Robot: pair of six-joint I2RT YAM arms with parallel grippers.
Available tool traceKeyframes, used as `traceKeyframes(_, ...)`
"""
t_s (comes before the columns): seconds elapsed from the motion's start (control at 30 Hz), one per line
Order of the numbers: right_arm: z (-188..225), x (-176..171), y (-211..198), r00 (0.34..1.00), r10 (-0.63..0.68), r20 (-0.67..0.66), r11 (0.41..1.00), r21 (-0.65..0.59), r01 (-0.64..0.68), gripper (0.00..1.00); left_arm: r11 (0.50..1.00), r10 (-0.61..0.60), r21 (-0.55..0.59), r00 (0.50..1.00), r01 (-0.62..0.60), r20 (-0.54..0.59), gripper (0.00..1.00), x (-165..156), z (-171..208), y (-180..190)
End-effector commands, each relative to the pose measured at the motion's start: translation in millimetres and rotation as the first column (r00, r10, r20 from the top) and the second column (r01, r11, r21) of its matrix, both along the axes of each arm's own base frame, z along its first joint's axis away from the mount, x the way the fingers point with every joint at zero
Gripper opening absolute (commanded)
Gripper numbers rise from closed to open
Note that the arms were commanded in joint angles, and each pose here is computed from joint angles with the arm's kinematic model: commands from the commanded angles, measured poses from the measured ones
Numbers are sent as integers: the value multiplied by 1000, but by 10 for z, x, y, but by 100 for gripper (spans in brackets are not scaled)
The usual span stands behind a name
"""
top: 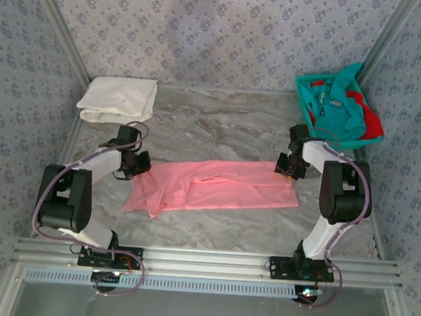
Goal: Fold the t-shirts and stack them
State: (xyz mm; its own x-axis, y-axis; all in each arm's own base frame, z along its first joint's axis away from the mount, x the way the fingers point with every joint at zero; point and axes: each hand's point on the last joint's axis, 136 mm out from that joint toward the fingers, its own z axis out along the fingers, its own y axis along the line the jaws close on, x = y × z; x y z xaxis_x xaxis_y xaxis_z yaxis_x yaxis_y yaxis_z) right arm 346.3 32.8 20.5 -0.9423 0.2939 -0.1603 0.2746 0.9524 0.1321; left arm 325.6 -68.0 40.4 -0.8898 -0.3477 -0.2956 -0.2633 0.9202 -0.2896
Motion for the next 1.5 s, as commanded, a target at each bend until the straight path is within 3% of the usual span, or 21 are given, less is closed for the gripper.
traceKeyframes(0.0, -137, -19, -32, 999, -24, -24, 999, 21, 25, 26, 998, 2, 58, 1000, -4, 21, 0, 80, 186, 139)
traceKeyframes(0.13, -157, -18, -94, 999, -45, -17, 999, 16, 45, 10, 997, 18, 80, 999, -20, 28, 0, 133, 274, 288)
traceKeyframes(0.43, -156, -20, -193, 997, -78, -8, 997, 6, 78, 8, 987, 14, 158, 1000, -14, 0, 0, 310, 251, 529)
traceKeyframes(0.57, -150, 2, -215, 996, -84, -1, 996, -3, 84, 11, 985, -3, 171, 1000, 5, -7, 2, 397, 221, 535)
traceKeyframes(0.67, -98, 52, -214, 996, -81, 31, 997, -4, 81, 26, 982, -12, 188, 1000, 15, -17, 22, 429, 196, 557)
traceKeyframes(0.83, 69, 96, -178, 995, -75, 67, 997, 1, 76, 32, 985, -10, 174, 999, 4, 31, 41, 468, 302, 523)
traceKeyframes(1.1, 447, 84, -168, 988, -61, 142, 997, -30, 66, 35, 989, -53, 145, 993, 37, 107, 45, 274, 692, 125)
traceKeyframes(1.27, 340, 39, -124, 993, -64, 99, 998, -17, 66, 33, 999, -45, -8, 997, 45, 67, 45, 58, 470, -153)
traceKeyframes(1.47, 154, -151, -160, 997, -71, 7, 997, -36, 71, 37, 999, -50, -16, 998, 50, -28, 44, -256, 193, -184)
